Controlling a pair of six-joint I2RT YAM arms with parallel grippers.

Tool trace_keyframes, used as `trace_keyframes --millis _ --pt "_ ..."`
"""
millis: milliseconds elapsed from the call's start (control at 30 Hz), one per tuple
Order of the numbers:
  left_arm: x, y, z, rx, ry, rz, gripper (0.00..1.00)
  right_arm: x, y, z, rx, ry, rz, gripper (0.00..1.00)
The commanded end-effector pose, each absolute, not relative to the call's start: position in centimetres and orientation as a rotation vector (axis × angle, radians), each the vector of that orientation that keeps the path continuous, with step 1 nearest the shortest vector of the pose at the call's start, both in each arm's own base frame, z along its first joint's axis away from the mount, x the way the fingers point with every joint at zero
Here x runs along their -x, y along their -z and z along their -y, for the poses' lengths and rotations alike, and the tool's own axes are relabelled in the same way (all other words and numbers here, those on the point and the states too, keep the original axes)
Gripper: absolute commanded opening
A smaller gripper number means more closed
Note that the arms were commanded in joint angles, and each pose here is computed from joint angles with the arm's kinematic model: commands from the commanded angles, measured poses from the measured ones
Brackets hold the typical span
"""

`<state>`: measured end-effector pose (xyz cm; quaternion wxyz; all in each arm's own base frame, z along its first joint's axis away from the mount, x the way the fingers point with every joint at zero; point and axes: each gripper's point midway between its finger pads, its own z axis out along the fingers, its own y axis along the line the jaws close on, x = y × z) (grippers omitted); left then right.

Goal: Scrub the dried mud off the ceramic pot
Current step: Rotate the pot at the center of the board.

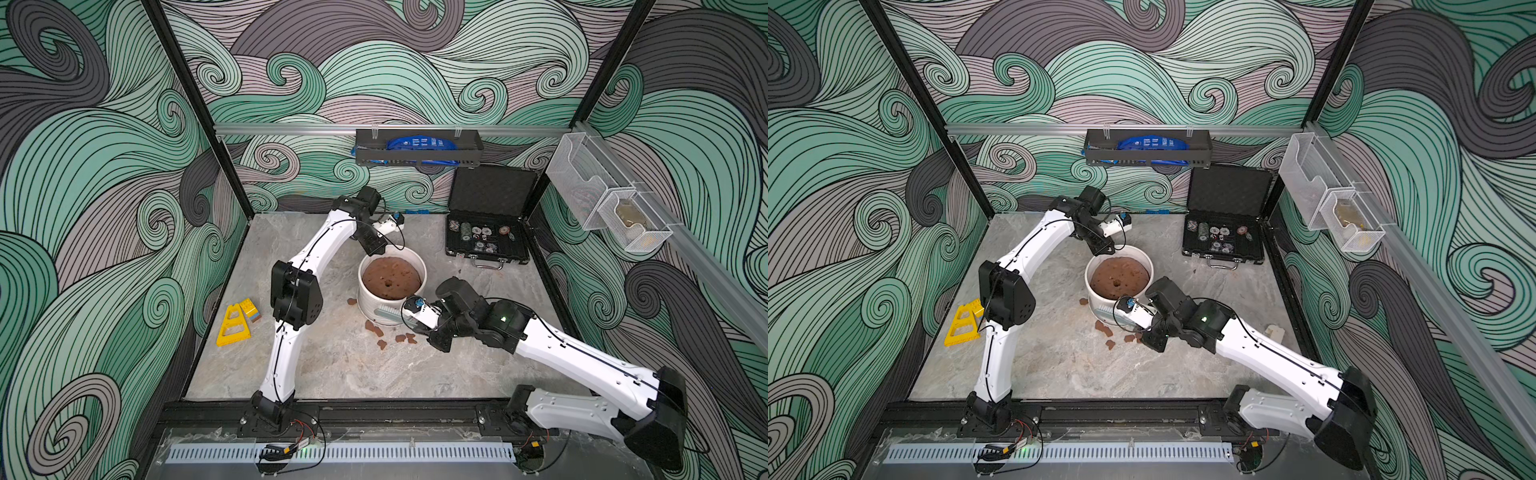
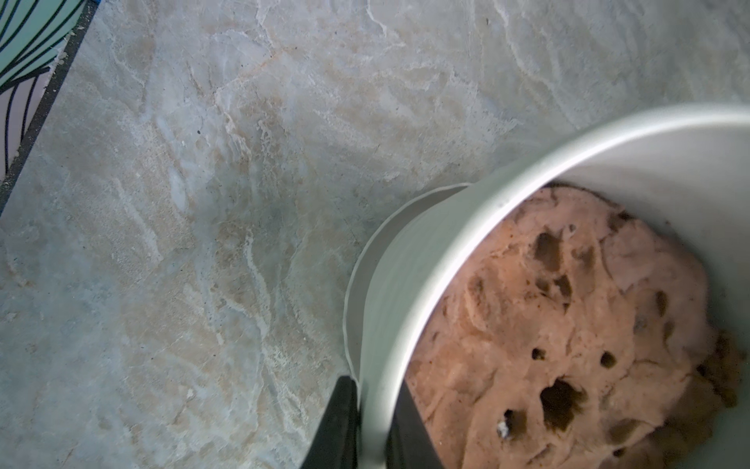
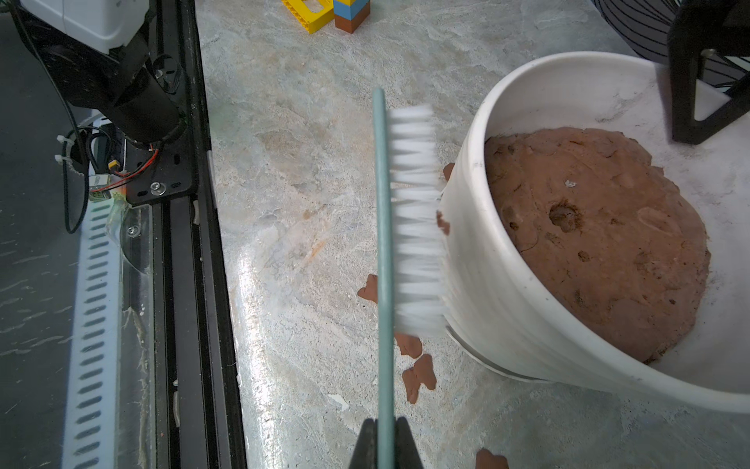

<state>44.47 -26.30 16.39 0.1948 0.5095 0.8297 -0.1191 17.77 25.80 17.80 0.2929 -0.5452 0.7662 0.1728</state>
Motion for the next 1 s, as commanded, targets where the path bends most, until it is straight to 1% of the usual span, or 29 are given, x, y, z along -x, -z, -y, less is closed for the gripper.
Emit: trace_keyframes --millis 0,100,167,233,267,333,433,467,500,633,733,967 --pt "-45.3 -19.4 26.9 -1.356 0.356 -2.256 0.24 -17.7 -18.4 -25.8 1.436 -0.478 -2.020 0.00" --pt "-45.7 -20.7 26.3 -1.256 0.311 -2.285 0.33 -17.7 -18.5 -25.8 1.432 -0.481 -2.012 0.00" --pt "-45.8 -21.5 25.9 -1.173 0.301 -2.318 0.41 -17.7 -18.6 -25.9 1.430 -0.491 -2.006 0.00" --pt "-45.9 -22.4 24.8 -1.031 0.260 -2.386 0.58 -17.6 -18.4 -26.0 1.434 -0.497 -2.003 0.00" --pt "-45.7 -22.7 24.2 -0.961 0.245 -2.421 0.63 -17.6 -18.4 -26.1 1.436 -0.500 -2.003 0.00" --pt "-45.1 -23.4 22.9 -0.807 0.216 -2.495 0.65 -17.6 -18.1 -26.1 1.444 -0.504 -2.003 0.00" --pt "-43.6 -24.1 21.9 -0.598 0.243 -2.586 0.69 -17.6 -17.7 -26.2 1.455 -0.501 -2.004 0.00" --pt "-43.2 -24.1 21.3 -0.518 0.226 -2.615 0.75 -17.6 -17.7 -26.2 1.459 -0.501 -2.002 0.00" --pt "-42.8 -24.1 20.7 -0.386 0.211 -2.649 0.77 -17.6 -17.7 -26.3 1.460 -0.501 -2.001 0.00" --pt "-40.2 -23.4 19.7 -0.173 0.189 -2.713 0.77 -17.7 -18.2 -26.5 1.435 -0.516 -1.977 0.00" --pt "-38.4 -23.3 19.8 -0.088 0.241 -2.702 0.77 -17.9 -18.5 -26.7 1.405 -0.531 -1.960 0.00" --pt "-35.3 -20.7 18.6 0.092 0.222 -2.727 0.69 -18.2 -19.3 -26.9 1.333 -0.564 -1.939 0.00"
